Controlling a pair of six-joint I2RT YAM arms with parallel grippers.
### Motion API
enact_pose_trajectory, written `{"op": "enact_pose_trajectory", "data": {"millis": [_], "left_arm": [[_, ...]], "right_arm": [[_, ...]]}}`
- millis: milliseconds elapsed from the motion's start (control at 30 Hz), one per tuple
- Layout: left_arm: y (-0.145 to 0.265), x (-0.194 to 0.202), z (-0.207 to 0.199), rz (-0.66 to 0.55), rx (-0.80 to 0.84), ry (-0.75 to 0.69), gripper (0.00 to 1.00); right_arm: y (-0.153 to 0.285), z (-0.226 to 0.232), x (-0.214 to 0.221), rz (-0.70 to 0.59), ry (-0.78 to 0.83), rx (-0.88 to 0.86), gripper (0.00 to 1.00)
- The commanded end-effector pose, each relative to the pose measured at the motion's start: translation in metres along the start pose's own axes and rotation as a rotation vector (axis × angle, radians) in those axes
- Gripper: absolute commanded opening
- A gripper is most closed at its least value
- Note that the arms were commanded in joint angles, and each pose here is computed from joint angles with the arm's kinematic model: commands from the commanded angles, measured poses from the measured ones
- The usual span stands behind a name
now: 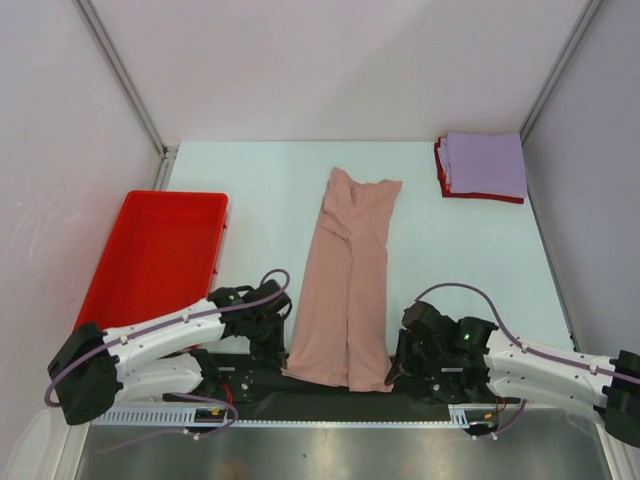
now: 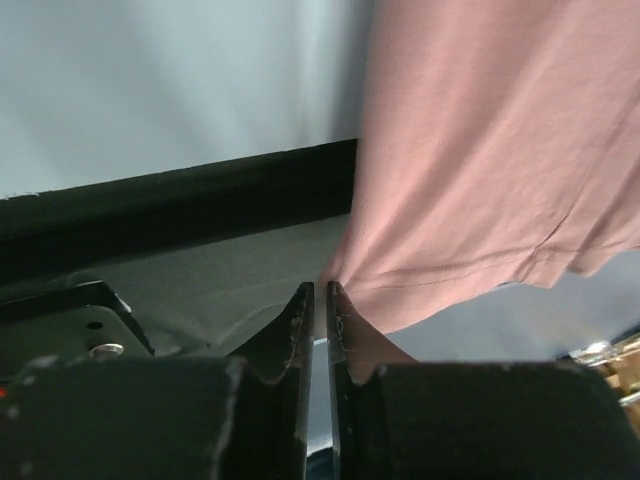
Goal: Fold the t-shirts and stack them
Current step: Fold the tshirt
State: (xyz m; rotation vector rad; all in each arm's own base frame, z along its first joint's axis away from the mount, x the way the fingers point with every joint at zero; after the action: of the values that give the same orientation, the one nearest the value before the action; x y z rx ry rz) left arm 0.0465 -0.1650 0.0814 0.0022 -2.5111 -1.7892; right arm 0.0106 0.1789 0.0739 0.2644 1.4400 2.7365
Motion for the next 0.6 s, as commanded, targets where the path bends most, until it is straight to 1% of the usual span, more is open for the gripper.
{"op": "enact_pose_trajectory", "data": {"millis": [0, 33, 67, 133, 167, 200, 233, 267, 300, 333, 367, 400, 433, 467, 500, 533, 567], "left_arm": [[-0.002, 0.003, -0.005, 0.015, -0.032, -0.010, 0.14], [0.000, 0.002, -0.009, 0.013, -0.031, -0.021, 0.21], [0.001, 0.000, -0.009, 0.007, -0.040, -0.040, 0.33], [0.014, -0.006, -0.014, -0.032, -0.055, -0.056, 0.44], [0.023, -0.014, -0.015, -0.095, -0.058, -0.079, 0.52], [0.030, -0.019, -0.017, -0.137, -0.064, -0.086, 0.55], [0.045, -0.027, -0.027, -0.188, -0.037, -0.097, 0.58], [0.052, -0.035, -0.030, -0.236, -0.028, -0.140, 0.61], [0.059, -0.042, -0.036, -0.266, -0.008, -0.161, 0.61], [0.074, -0.060, -0.051, -0.332, 0.046, -0.161, 0.61], [0.082, -0.071, -0.056, -0.365, 0.057, -0.206, 0.61], [0.084, -0.085, -0.061, -0.385, 0.055, -0.222, 0.60], [0.103, -0.110, -0.074, -0.470, 0.101, -0.214, 0.60], [0.108, -0.125, -0.079, -0.508, 0.099, -0.267, 0.60], [0.110, -0.155, -0.081, -0.558, 0.093, -0.254, 0.60], [0.122, -0.175, -0.091, -0.605, 0.111, -0.265, 0.61], [0.127, -0.193, -0.093, -0.636, 0.105, -0.307, 0.61]], "right_arm": [[0.002, -0.008, 0.004, 0.032, -0.005, 0.081, 0.11], [0.003, -0.007, 0.003, 0.034, 0.016, 0.085, 0.14], [0.004, -0.006, 0.001, 0.032, 0.029, 0.096, 0.26], [0.013, 0.001, -0.007, 0.004, 0.085, 0.128, 0.39], [0.020, 0.005, -0.012, -0.016, 0.109, 0.144, 0.46], [0.026, 0.007, -0.020, -0.040, 0.122, 0.160, 0.55], [0.040, 0.016, -0.039, -0.096, 0.093, 0.182, 0.58], [0.048, 0.017, -0.052, -0.120, 0.147, 0.193, 0.60], [0.056, 0.020, -0.065, -0.148, 0.144, 0.197, 0.63], [0.072, 0.029, -0.096, -0.213, 0.083, 0.181, 0.66], [0.080, 0.030, -0.113, -0.244, 0.112, 0.172, 0.67], [0.087, 0.034, -0.132, -0.276, 0.100, 0.160, 0.67], [0.095, 0.041, -0.153, -0.311, 0.085, 0.116, 0.68], [0.108, 0.046, -0.188, -0.358, 0.035, 0.103, 0.69], [0.115, 0.049, -0.209, -0.396, 0.046, 0.088, 0.69], [0.121, 0.052, -0.228, -0.425, 0.040, 0.084, 0.70], [0.130, 0.061, -0.263, -0.465, 0.037, 0.078, 0.72]]}}
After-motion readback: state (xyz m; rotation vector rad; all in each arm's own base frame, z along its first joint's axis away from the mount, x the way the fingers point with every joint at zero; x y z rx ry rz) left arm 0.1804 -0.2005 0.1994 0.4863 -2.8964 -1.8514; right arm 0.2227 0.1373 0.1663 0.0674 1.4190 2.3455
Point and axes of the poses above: each gripper's point midway between its finger pads, its own y axis back along the fingers, its own z axis along the line the jaws close on, x = y × z, the point moved 4 cm from there along y, back along the fingers
